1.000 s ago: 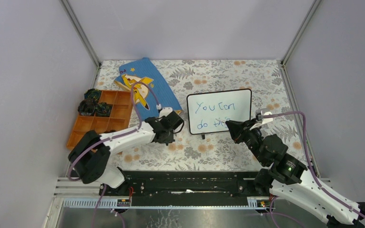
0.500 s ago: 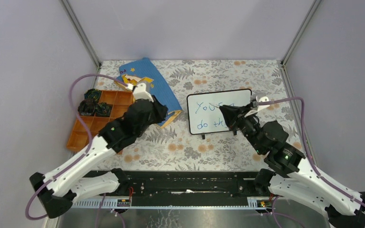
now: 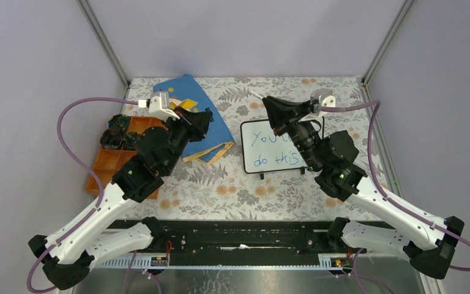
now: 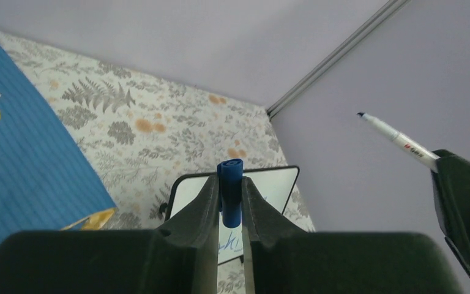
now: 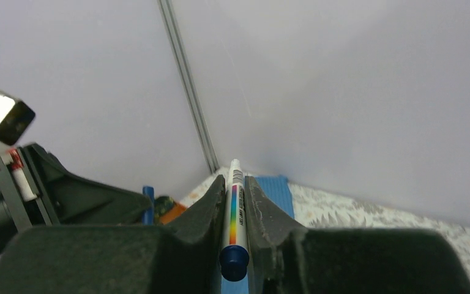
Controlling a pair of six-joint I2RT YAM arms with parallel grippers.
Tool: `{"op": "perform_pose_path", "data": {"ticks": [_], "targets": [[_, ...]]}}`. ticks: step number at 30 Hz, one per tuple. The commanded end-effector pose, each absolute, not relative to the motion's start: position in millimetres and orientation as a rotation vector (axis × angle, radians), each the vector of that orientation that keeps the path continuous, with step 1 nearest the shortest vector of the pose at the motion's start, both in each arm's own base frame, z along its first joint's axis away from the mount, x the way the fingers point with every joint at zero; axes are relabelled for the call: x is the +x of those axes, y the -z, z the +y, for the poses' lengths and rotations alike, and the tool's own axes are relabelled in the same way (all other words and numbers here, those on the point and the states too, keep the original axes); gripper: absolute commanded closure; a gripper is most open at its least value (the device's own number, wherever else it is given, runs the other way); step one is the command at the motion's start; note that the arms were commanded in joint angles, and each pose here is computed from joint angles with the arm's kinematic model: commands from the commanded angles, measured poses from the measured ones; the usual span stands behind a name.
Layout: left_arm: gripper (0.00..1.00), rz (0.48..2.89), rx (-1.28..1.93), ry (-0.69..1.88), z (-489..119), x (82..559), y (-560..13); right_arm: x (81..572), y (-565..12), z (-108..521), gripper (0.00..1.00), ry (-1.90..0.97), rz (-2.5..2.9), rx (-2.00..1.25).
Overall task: Write a sentence on the whiteboard
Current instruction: Close the whiteboard marker at the center of the board.
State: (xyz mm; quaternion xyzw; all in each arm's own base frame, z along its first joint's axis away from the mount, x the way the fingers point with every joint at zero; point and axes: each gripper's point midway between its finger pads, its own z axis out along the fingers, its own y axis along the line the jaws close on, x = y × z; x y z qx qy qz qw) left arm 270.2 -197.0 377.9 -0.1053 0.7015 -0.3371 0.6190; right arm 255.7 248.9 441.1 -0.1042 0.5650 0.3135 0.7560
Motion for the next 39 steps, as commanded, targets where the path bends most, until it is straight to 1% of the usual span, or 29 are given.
{"op": "perform_pose_path", "data": {"ticks": [1, 5, 15, 20, 24, 27, 30, 33, 36, 39], "targets": [[1.00, 1.460, -0.246, 0.852, -194, 274, -422, 246, -512, 240, 1.00, -0.763, 0.993, -0.129], [1.00, 1.410, -0.242, 0.942, -196, 271, -429, 239, -495, 249, 1.00, -0.817, 0.958, -0.158], [1.00, 1.313, -0.257, 1.190, -192, 262, -443, 216, -446, 234, 1.00, -0.884, 1.008, -0.183], [1.00, 1.259, -0.297, 1.327, -188, 251, -445, 195, -439, 226, 1.00, -0.945, 0.986, -0.219], [1.00, 1.223, -0.276, 1.438, -194, 240, -449, 187, -444, 234, 1.00, -0.984, 0.954, -0.270], [1.00, 1.214, -0.292, 1.455, -193, 239, -450, 191, -453, 232, 1.00, -0.951, 0.908, -0.246], [1.00, 1.202, -0.311, 1.457, -189, 237, -450, 191, -466, 235, 1.00, -0.874, 0.832, -0.252], [1.00, 1.184, -0.332, 1.456, -184, 236, -452, 180, -486, 246, 1.00, -0.742, 0.708, -0.286], [1.00, 1.169, -0.362, 1.440, -178, 242, -455, 162, -500, 262, 1.00, -0.652, 0.584, -0.295], [1.00, 1.121, -0.406, 1.461, -166, 252, -466, 160, -506, 267, 1.00, -0.595, 0.530, -0.271]]}}
